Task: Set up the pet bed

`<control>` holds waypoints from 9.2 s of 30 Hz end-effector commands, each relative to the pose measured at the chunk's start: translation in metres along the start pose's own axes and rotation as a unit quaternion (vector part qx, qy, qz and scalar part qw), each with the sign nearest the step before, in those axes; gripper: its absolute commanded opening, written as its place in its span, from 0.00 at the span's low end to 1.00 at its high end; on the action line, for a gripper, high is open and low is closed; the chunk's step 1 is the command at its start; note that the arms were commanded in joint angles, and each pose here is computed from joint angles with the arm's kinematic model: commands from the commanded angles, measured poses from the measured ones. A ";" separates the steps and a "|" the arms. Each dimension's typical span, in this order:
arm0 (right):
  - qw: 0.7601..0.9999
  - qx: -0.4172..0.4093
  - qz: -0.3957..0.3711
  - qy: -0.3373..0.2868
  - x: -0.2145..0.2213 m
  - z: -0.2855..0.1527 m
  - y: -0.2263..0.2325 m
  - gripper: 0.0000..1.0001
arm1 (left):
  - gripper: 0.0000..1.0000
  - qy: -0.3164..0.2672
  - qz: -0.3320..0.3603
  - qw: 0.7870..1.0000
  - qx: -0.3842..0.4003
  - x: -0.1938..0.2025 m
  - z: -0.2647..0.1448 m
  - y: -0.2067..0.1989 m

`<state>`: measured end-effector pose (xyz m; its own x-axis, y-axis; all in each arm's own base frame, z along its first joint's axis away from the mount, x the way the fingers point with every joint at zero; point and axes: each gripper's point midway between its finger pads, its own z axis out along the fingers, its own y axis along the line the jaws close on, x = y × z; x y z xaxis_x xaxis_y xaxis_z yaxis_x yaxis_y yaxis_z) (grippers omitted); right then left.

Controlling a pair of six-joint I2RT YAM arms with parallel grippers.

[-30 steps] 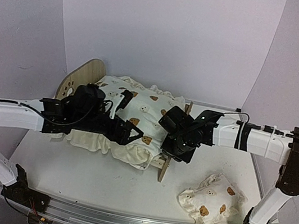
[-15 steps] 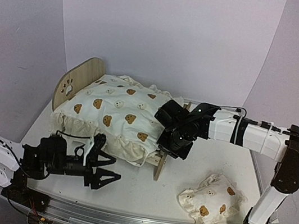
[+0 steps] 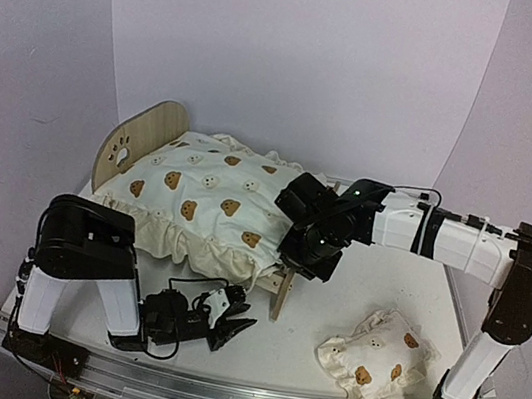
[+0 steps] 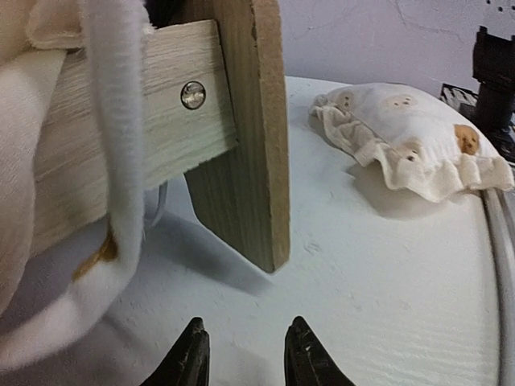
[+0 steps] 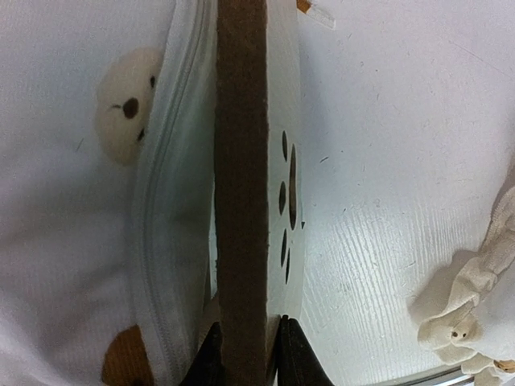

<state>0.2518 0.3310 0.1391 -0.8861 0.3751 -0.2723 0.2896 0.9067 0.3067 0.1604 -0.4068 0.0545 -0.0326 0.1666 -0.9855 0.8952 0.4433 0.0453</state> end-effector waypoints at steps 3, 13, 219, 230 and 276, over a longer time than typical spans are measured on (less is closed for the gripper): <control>0.956 -0.271 0.104 -0.039 -0.049 -0.112 0.117 0.00 | 0.32 -0.155 0.026 0.983 -0.092 -0.065 0.028 0.023; 0.952 -0.285 0.106 -0.031 -0.049 -0.118 0.123 0.00 | 0.26 -0.144 0.050 0.972 -0.181 -0.046 0.054 0.051; 0.879 -0.050 -0.470 -0.069 0.100 0.023 -0.065 0.00 | 0.00 0.242 -0.124 0.962 0.019 -0.097 0.004 0.036; 0.849 -0.005 -0.522 -0.076 0.077 -0.026 -0.066 0.00 | 0.00 0.238 -0.128 0.963 0.016 -0.104 0.004 0.038; 0.882 -0.308 -0.304 -0.184 0.143 0.007 0.006 0.75 | 0.00 0.248 -0.211 0.936 0.130 -0.110 -0.017 -0.002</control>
<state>0.1027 0.3684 0.0699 -0.7117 -0.1970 -0.6743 -0.5757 0.7136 0.3991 0.1503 -0.4031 0.1259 -0.5876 0.5117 -0.6268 0.8089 0.3890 -0.4408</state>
